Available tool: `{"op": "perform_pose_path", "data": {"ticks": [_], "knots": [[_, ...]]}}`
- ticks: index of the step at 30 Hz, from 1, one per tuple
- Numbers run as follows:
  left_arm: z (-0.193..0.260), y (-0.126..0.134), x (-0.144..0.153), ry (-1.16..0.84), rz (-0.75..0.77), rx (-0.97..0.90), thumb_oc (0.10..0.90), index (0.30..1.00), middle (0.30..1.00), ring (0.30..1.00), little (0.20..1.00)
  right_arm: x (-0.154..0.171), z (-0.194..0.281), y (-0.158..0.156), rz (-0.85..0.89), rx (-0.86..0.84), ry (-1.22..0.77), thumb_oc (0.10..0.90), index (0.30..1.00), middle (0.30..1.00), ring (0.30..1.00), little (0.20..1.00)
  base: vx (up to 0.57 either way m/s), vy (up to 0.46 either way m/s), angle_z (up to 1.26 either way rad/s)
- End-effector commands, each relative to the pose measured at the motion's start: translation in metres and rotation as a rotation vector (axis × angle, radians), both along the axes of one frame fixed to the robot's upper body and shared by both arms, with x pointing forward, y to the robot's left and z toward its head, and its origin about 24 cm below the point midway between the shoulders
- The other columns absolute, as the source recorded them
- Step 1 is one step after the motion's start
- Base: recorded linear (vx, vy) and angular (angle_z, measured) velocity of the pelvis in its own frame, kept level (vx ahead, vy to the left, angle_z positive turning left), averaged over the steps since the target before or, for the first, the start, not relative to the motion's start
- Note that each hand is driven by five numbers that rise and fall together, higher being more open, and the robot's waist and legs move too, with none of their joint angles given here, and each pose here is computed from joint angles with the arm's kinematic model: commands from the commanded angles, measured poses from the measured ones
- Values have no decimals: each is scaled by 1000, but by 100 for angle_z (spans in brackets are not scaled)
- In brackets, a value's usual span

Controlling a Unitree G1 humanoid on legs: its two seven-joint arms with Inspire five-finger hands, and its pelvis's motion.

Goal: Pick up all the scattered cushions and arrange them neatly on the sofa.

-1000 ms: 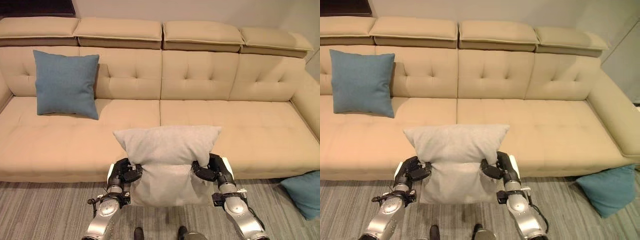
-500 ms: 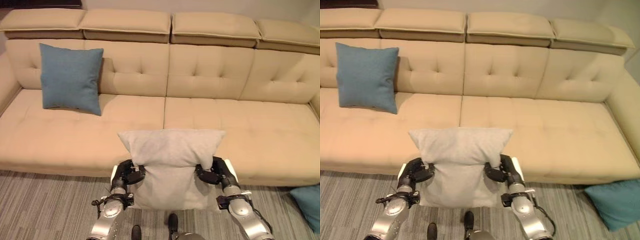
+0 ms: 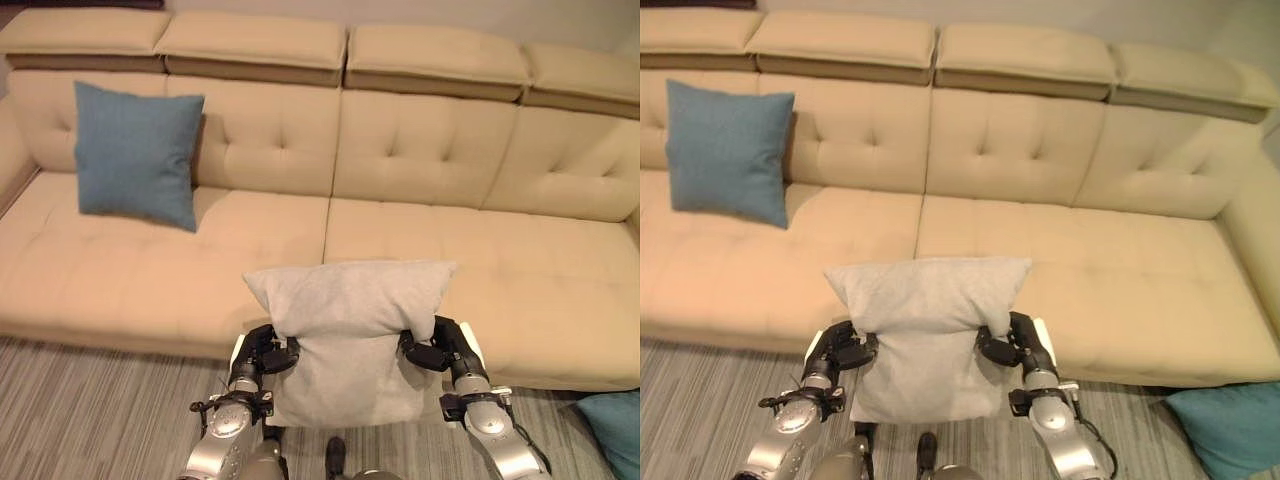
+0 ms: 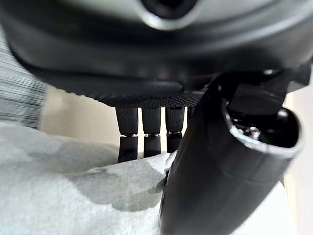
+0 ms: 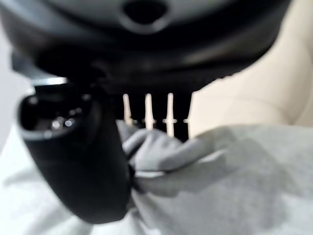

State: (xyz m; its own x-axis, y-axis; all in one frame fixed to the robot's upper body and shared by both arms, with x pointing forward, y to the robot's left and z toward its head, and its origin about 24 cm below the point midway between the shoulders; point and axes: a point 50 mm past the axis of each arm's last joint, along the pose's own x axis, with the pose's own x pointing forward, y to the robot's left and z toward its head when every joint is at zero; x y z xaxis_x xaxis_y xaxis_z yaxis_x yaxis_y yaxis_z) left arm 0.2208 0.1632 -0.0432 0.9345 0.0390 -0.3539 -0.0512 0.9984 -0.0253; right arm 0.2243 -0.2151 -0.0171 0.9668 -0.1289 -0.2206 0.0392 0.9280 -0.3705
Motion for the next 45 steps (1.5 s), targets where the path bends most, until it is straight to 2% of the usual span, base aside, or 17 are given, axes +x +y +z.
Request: {"op": "perform_pose_path", "data": {"ticks": [1,7,14,26,35,45], "knots": [[57,-17,29,-318,-114,-33,400,300,300,300,300,29,59,25,81,101,-329,400,300,300,300,300,157,212,-23],[65,-9,34,-355,-88,-10,400,300,300,300,300,37,65,42,122,139,-361,400,300,300,300,300,40,110,-13],[62,-12,33,-346,-84,-31,400,300,300,300,300,40,65,40,134,125,-352,400,300,300,300,300,173,-13,-21],[59,-27,33,-332,-131,-89,400,300,300,300,300,26,53,10,40,93,-301,400,300,300,300,300,100,-94,24],[59,-28,34,-324,-131,-70,400,300,300,300,300,27,53,4,-2,93,-295,400,300,300,300,300,150,82,1],[65,-14,34,-345,-125,-29,400,300,300,300,300,32,58,25,60,143,-320,400,300,300,300,300,108,181,-31]]}}
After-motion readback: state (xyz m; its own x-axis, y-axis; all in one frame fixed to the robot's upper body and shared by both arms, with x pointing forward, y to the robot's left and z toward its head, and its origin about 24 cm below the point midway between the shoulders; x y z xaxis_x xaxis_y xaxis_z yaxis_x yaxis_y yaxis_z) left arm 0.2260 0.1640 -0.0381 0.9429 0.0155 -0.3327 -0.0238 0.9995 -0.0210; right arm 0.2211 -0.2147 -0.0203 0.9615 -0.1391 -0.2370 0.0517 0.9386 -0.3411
